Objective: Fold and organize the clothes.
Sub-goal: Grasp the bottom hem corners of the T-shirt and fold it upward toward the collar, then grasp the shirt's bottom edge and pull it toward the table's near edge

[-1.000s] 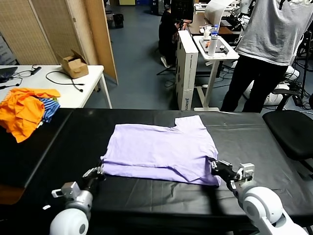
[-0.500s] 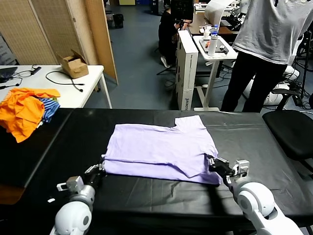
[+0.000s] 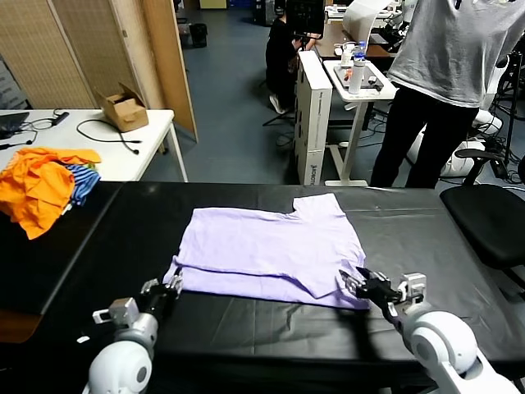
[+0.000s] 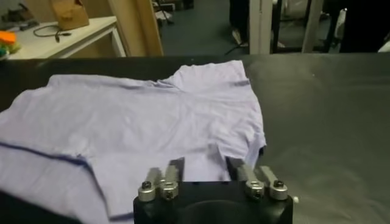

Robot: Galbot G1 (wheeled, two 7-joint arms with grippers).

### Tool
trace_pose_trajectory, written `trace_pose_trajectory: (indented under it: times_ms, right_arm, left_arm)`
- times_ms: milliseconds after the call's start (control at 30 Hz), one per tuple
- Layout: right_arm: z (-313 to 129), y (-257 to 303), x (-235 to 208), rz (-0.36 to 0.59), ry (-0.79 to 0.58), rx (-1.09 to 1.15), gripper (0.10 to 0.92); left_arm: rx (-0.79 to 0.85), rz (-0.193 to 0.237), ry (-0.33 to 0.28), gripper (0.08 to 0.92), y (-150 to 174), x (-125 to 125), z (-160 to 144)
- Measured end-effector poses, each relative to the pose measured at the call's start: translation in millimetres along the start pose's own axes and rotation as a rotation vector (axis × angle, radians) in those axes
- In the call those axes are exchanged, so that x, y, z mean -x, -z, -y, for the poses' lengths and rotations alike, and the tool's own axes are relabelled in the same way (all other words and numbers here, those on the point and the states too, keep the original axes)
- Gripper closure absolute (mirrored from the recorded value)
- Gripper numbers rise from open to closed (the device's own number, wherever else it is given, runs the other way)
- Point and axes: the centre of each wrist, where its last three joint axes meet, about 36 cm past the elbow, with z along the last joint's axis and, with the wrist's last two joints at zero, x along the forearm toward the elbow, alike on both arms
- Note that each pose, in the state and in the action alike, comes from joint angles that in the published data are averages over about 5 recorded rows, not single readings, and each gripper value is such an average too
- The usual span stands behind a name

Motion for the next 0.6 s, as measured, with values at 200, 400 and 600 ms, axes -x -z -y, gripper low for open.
trace_pose_trajectory:
  times_ms: [200,400,600]
  right_arm:
    - [-1.1,-9.5,-4.6,-0.021,0.002,0.005,0.150]
    - [-0.7,-18.3,-3.8,-0.034,0.003,0.010,0.448]
    - [-1.7,-17.9,-4.0,-0.027,0.003,0.005,0.799]
  left_arm:
    - [-0.001,0.001,0.001,0.093,-0.6,-0.3,-0.2]
    - [0.001,0.002,0.010,0.093,-1.6,1.0,-2.3]
    - [0.012,-0.005,0.012,0.177,-2.4,0.6,-4.9]
